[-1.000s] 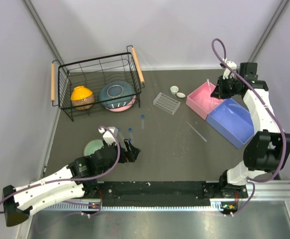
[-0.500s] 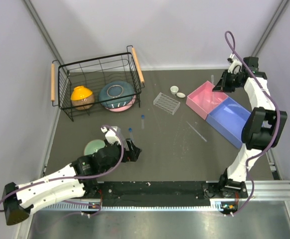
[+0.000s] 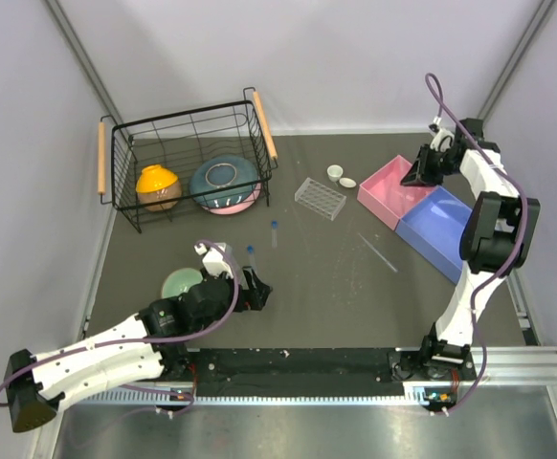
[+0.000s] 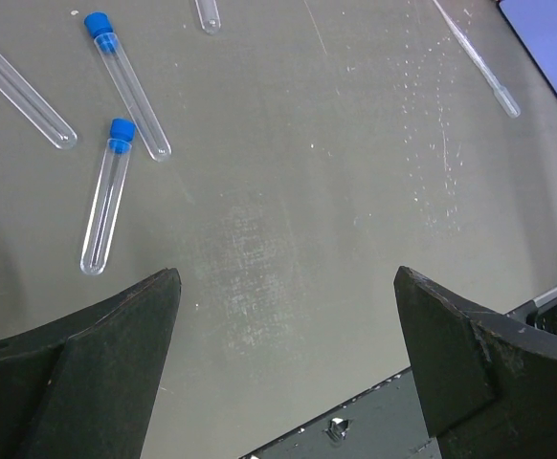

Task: Organize the chemistry lab equipment

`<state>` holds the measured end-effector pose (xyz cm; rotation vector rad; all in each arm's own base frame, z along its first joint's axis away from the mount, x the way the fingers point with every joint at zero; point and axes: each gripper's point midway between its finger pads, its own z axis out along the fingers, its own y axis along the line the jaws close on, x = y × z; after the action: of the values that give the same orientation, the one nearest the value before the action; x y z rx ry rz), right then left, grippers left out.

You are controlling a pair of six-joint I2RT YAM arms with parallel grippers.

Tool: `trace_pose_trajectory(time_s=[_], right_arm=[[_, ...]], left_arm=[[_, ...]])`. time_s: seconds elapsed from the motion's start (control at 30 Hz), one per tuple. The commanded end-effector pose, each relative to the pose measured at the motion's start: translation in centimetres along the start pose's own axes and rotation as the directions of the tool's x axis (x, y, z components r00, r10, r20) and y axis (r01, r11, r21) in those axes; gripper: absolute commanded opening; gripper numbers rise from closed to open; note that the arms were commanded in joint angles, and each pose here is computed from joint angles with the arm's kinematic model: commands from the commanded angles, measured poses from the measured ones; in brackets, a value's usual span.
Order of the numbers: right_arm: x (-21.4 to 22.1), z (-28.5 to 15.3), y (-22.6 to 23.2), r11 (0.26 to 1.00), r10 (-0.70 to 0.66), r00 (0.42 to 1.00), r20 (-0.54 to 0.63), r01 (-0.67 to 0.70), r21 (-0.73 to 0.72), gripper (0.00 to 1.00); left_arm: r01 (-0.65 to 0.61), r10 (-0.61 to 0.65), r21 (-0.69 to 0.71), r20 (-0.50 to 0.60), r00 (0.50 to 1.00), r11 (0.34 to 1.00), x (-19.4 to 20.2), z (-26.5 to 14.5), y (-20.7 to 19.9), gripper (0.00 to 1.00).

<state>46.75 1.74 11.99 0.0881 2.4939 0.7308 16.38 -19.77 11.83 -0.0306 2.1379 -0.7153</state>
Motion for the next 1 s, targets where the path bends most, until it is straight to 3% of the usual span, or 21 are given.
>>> trace_pose_trajectory(time_s=[0.0,0.1,0.27,0.37,0.57,0.73,0.93,0.97], right_arm=[[-0.6,-1.2,0.6,0.999,-0.037,0.999,0.038,0.037,-0.007,0.23],[-0.6,-2.7,1.5,0.997,-0.081,0.995,0.062,0.081,-0.004,0.39],[0.5,-5.1,3.2,0.986,-0.163,0.982,0.092,0.165,-0.016,0.43],[2.0,-7.3,6.1,0.963,-0.231,0.965,0.126,0.245,-0.109,0.44],[6.5,-12.0,12.4,0.854,-0.366,0.899,0.24,0.427,-0.297,0.59],[10.8,-14.9,15.4,0.741,-0.486,0.81,0.327,0.581,-0.338,0.76],[16.9,-15.3,17.7,0.557,-0.664,0.655,0.36,0.755,-0.346,0.99],[17.6,-15.5,18.0,0.504,-0.705,0.596,0.384,0.802,-0.321,0.99]], left_arm=[[0.04,-0.044,0.071,0.047,0.998,0.997,-1.8,-0.3,-2.1,0.99],[0.046,-0.049,0.085,0.042,0.998,0.995,-1.7,-0.3,-2.4,0.99],[0.06,-0.063,0.104,0.035,0.997,0.993,-1.7,-0.4,-2.8,0.99],[0.065,-0.069,0.108,0.034,0.997,0.992,-1.7,-0.5,-2.8,0.99],[0.074,-0.078,0.123,0.025,0.997,0.99,-1.6,-0.7,-3.0,0.99],[0.091,-0.092,0.122,0.006,0.996,0.988,-1.1,-0.6,-3.0,0.99],[0.097,-0.096,0.121,-0.015,0.995,0.988,-0.6,-0.6,-3.0,0.99],[0.097,-0.095,0.116,-0.019,0.995,0.988,-0.5,-0.6,-2.8,0.99]])
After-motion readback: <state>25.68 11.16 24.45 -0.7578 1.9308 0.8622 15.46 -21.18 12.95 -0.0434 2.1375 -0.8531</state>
